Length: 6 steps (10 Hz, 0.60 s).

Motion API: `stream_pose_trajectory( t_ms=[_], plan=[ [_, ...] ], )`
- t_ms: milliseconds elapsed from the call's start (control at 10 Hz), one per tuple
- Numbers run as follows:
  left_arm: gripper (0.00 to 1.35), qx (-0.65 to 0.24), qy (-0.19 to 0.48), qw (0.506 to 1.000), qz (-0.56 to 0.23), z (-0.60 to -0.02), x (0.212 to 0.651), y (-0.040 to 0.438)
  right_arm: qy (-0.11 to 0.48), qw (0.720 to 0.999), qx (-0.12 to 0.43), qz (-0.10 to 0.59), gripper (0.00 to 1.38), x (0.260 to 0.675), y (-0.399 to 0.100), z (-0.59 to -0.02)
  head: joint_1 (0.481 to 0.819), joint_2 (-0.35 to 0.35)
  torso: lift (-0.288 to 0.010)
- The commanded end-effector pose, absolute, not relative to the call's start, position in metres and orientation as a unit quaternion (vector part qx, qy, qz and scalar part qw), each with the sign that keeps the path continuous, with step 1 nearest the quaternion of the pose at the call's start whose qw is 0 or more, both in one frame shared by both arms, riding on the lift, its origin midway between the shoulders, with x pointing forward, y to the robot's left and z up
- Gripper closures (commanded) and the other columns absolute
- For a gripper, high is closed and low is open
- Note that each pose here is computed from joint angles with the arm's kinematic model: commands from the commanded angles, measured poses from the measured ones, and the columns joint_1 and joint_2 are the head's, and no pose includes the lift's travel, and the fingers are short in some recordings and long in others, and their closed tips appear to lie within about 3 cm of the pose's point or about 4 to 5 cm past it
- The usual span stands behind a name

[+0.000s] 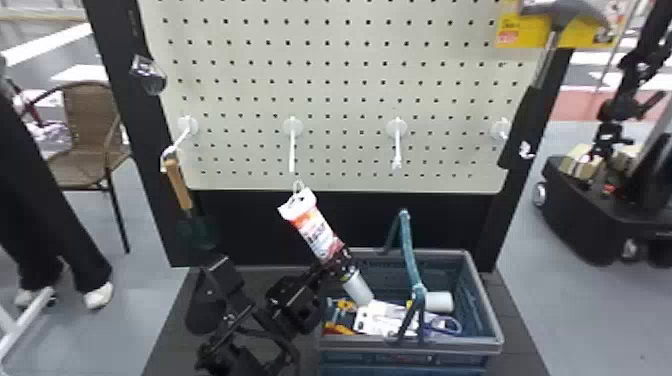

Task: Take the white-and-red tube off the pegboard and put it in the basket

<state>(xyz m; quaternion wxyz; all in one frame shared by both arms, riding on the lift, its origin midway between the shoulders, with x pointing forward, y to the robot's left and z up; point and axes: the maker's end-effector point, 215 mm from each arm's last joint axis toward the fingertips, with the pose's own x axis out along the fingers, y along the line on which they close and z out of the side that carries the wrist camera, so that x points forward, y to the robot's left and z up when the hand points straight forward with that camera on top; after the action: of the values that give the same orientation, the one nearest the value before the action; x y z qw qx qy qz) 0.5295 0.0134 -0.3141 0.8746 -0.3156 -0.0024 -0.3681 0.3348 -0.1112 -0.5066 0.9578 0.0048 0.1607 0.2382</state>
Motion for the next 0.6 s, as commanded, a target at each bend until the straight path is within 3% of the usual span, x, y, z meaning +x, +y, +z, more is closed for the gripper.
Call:
stream_pose_trajectory(
  t_ms=[0,500],
  plan=[
    [1.05,-0.313,0.001,0.875,-0.369,-0.32,0.53,0.011,0.159,0.957,0.005,0.242,0.35,0.339,-0.109,-0.506,0.549,0.0,-0.1],
    [1.05,-0.291,0.042,0.866,-0.404,-0.353,0.529,-0.02,0.162,0.953,0.006,0.256,0.35,0.341,-0.103,-0.512,0.549,0.0,-0.1]
  ],
)
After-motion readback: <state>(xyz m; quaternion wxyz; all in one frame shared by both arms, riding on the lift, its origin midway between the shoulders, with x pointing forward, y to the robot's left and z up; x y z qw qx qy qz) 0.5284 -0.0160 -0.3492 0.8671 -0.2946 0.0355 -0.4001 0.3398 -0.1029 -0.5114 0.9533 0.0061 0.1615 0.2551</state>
